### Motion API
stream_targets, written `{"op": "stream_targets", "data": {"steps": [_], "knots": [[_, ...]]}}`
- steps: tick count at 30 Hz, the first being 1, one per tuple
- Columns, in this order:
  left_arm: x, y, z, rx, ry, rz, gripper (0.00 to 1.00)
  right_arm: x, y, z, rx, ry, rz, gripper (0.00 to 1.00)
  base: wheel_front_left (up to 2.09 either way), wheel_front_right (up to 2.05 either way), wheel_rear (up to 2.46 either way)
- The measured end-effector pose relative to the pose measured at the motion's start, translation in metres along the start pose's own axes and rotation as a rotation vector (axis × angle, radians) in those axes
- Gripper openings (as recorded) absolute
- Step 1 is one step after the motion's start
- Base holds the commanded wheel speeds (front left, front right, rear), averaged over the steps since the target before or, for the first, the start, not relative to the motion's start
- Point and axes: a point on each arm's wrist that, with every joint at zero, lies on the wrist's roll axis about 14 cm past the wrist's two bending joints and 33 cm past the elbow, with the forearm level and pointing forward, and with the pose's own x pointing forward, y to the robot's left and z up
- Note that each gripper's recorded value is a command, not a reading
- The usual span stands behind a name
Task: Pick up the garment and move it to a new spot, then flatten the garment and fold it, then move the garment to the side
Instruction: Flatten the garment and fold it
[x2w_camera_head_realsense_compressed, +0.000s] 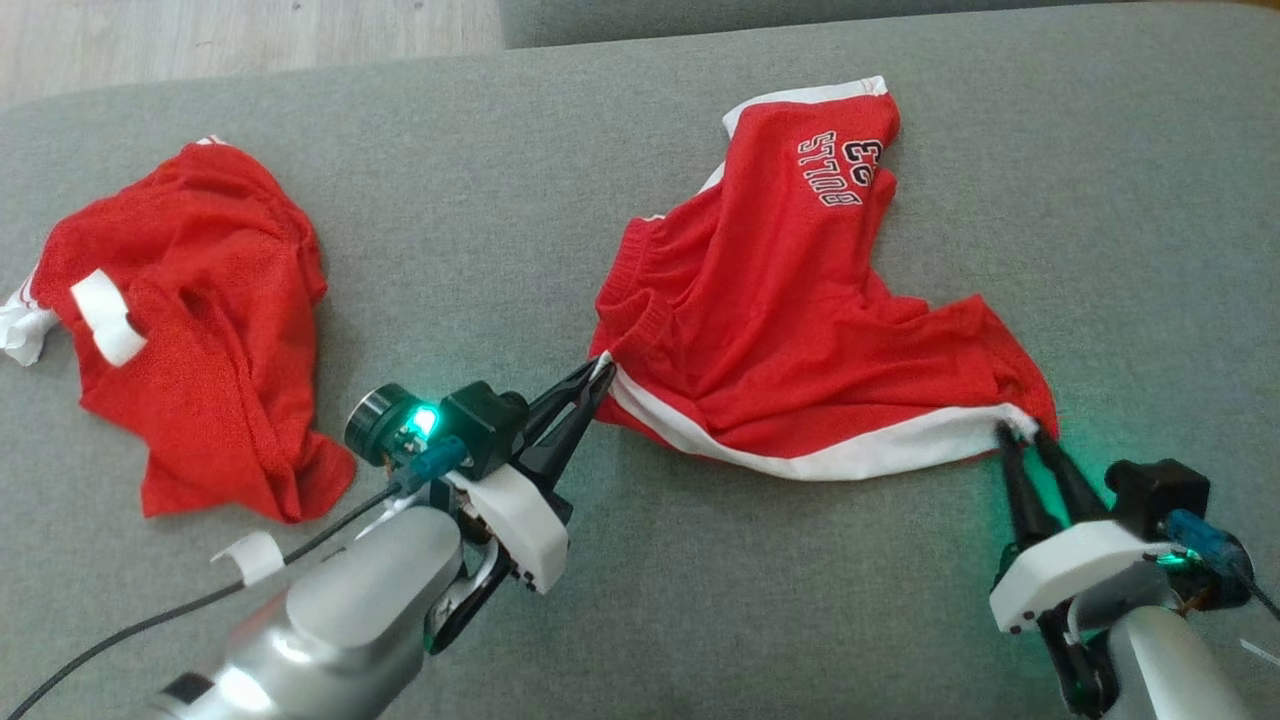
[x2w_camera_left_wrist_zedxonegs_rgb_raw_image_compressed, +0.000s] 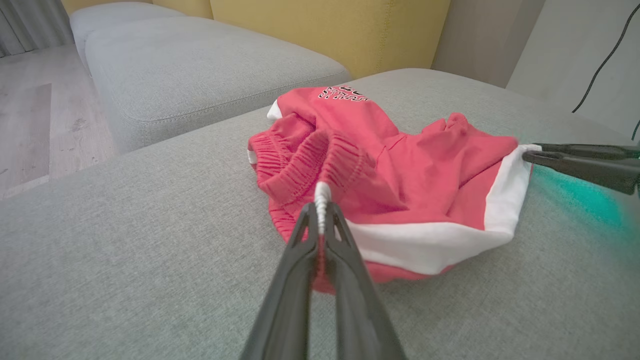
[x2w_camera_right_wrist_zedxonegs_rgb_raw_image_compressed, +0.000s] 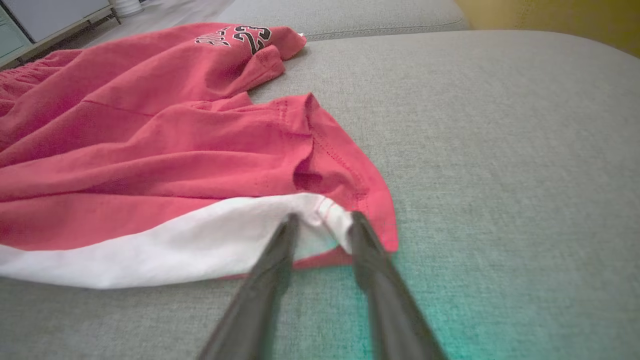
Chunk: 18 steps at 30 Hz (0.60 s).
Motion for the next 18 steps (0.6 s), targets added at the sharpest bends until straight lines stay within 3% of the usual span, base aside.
{"op": "stream_targets", "data": {"steps": [10, 18], "knots": [[-0.003, 0.003, 0.005, 0.002, -0.011, 0.017, 0.0, -0.004, 0.001, 0.01, -0.017, -0.035, 0.014, 0.0, 0.0, 0.0, 0.0], [-0.016, 0.02, 0.016, 0.007, -0.052, 0.09, 0.0, -0.012, 0.007, 0.061, -0.033, -0.217, 0.054, 0.0, 0.0, 0.0, 0.0]]}}
